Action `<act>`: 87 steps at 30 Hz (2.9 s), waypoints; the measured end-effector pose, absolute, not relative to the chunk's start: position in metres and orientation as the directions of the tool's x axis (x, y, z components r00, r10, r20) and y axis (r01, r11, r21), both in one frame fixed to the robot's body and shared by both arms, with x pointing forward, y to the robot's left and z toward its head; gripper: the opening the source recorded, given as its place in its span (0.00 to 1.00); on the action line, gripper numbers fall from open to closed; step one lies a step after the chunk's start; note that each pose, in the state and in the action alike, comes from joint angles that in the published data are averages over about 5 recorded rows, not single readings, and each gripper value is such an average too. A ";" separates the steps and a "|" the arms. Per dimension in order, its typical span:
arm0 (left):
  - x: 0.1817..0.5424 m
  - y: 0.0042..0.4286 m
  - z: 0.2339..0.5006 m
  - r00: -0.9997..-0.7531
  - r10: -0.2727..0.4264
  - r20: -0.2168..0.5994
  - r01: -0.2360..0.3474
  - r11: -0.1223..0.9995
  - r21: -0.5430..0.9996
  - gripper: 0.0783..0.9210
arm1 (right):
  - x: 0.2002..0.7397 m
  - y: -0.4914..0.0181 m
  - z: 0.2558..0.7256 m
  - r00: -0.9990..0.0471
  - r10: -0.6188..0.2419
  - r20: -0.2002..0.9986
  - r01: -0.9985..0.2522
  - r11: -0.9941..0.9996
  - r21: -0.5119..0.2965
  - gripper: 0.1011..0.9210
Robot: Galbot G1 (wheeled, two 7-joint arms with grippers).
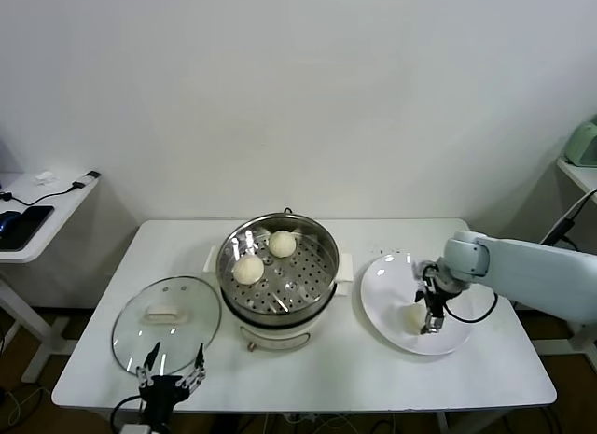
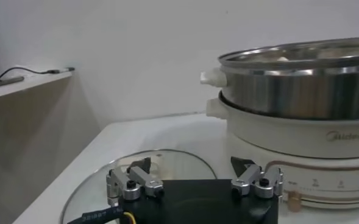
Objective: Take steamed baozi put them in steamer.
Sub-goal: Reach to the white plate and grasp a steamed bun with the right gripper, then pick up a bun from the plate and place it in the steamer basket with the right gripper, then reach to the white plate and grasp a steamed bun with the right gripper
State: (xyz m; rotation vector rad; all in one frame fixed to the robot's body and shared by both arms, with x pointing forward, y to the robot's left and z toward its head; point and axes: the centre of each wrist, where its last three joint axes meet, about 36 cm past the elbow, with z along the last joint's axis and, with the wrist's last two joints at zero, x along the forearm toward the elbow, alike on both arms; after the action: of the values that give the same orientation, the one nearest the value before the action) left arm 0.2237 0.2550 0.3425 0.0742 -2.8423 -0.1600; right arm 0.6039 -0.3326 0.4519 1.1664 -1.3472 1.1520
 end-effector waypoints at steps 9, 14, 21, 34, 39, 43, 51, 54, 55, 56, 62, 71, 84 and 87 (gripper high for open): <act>0.222 0.254 0.345 -0.957 -0.068 0.284 -0.035 0.992 0.118 0.88 | 0.604 -0.335 0.464 -0.049 -0.077 0.996 -0.996 0.075 -0.044 0.70; 0.222 0.252 0.348 -0.958 -0.064 0.278 -0.033 0.993 0.116 0.88 | 0.613 -0.329 0.494 -0.054 -0.089 0.995 -0.998 0.039 -0.051 0.69; 0.223 0.251 0.352 -0.961 -0.059 0.268 -0.029 0.993 0.116 0.88 | 0.639 -0.302 0.575 -0.099 -0.097 0.990 -0.992 -0.074 -0.107 0.68; 0.220 0.250 0.357 -0.963 -0.058 0.263 -0.028 0.993 0.116 0.88 | 0.636 -0.141 0.714 -0.171 -0.184 0.968 -0.797 -0.552 -0.245 0.69; 0.218 0.248 0.357 -0.962 -0.059 0.265 -0.030 0.993 0.114 0.88 | 0.619 -0.079 0.716 -0.139 -0.185 0.973 -0.600 -0.766 -0.231 0.69; 0.216 0.248 0.357 -0.962 -0.062 0.266 -0.033 0.993 0.112 0.88 | 0.608 -0.043 0.700 -0.108 -0.169 0.980 -0.432 -0.879 -0.200 0.69; 0.214 0.250 0.359 -0.962 -0.072 0.265 -0.042 0.992 0.116 0.88 | 0.594 -0.003 0.655 -0.056 -0.141 0.988 -0.192 -0.970 -0.149 0.69; 0.214 0.250 0.358 -0.961 -0.072 0.265 -0.042 0.992 0.116 0.88 | 0.593 0.005 0.639 -0.048 -0.138 0.989 -0.141 -0.980 -0.144 0.69; 0.214 0.250 0.358 -0.961 -0.072 0.266 -0.042 0.992 0.116 0.88 | 0.593 0.008 0.634 -0.046 -0.138 0.989 -0.126 -0.982 -0.143 0.69; 0.214 0.250 0.357 -0.961 -0.072 0.266 -0.042 0.992 0.116 0.88 | 0.593 0.010 0.629 -0.045 -0.138 0.989 -0.114 -0.983 -0.142 0.69; 0.214 0.250 0.357 -0.961 -0.072 0.266 -0.043 0.992 0.115 0.88 | 0.596 0.016 0.604 -0.039 -0.142 0.989 -0.065 -0.987 -0.144 0.69; 0.215 0.250 0.357 -0.961 -0.074 0.266 -0.045 0.992 0.115 0.88 | 0.604 0.022 0.586 -0.026 -0.182 0.983 -0.041 -0.982 -0.183 0.81; 0.214 0.248 0.358 -0.962 -0.071 0.262 -0.042 0.993 0.112 0.88 | 0.629 0.004 0.629 0.012 -0.193 0.981 -0.103 -0.976 -0.191 0.88; 0.213 0.247 0.358 -0.963 -0.068 0.262 -0.040 0.993 0.111 0.88 | 0.638 -0.008 0.650 0.018 -0.196 0.981 -0.151 -0.970 -0.191 0.88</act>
State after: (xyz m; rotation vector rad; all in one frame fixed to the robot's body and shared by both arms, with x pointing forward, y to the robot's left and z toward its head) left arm 0.2134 0.2473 0.3582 0.0795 -2.8684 -0.1521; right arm 0.6379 -0.0083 0.6501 2.2643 -0.3857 2.1904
